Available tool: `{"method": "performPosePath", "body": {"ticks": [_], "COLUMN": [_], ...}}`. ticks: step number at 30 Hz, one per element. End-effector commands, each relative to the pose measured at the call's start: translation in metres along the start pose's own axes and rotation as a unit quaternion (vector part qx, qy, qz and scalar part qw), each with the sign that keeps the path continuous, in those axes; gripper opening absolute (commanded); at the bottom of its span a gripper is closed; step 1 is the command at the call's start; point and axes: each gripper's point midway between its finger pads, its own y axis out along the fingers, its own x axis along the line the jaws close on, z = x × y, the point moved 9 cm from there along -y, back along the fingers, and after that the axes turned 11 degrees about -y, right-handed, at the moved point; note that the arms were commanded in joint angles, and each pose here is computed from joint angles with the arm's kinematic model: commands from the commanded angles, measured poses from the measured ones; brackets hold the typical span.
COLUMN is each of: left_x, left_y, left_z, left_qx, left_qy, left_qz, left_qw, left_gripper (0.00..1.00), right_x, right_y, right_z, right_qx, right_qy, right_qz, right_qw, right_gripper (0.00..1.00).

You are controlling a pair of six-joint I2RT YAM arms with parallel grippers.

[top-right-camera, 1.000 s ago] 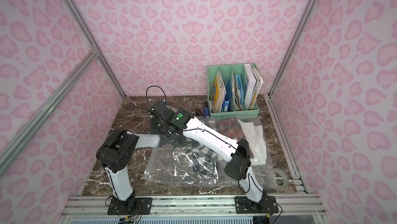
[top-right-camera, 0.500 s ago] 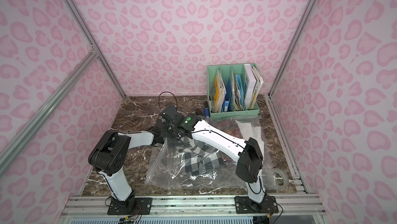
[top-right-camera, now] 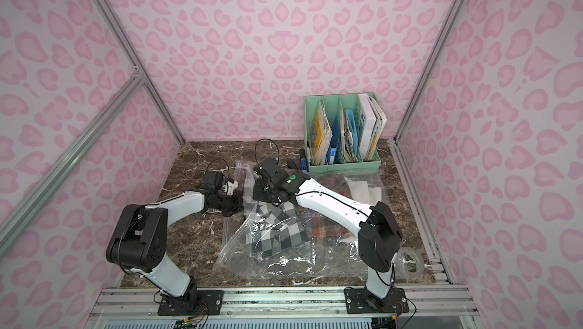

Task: Take the shirt out of the vacuum bag
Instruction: Take out the shirt from the vacuum bag.

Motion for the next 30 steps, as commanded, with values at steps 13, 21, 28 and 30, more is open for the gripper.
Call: {"method": "performPosePath", "body": {"ticks": [13, 21, 28, 30], "left_x": [0.025, 0.044, 0.074, 0.081], "left_y": [-0.045, -0.073, -0.094, -0.101], "left_z": [-0.019, -0.034, -0.041, -0.044], "left_qx": [-0.033, -0.074, -0.104, -0.116], "left_qy": [-0.017, -0.054, -0.096, -0.108], "left_qz": [-0.010, -0.013, -0.018, -0.021], "left_qw": [0.999, 0.996, 0.990, 0.987], "left_gripper": [0.04, 0.05, 0.04, 0.04], "right_x": [-0.098, -0.162, -0.190, -0.195], "right_y": [-0.013, 0.006, 0.024, 0.027], "right_z": [-0.012, 0.011, 0.012, 0.012], "right_qx": [-0.044, -0.032, -0.009, -0.007], "right_qy": [0.069, 0.135, 0.156, 0.160], "right_qz": [-0.014, 0.036, 0.068, 0.075], "right_qw": [0.997, 0.990, 0.985, 0.984], "right_gripper": [0.71, 0.71, 0.70, 0.70]}}
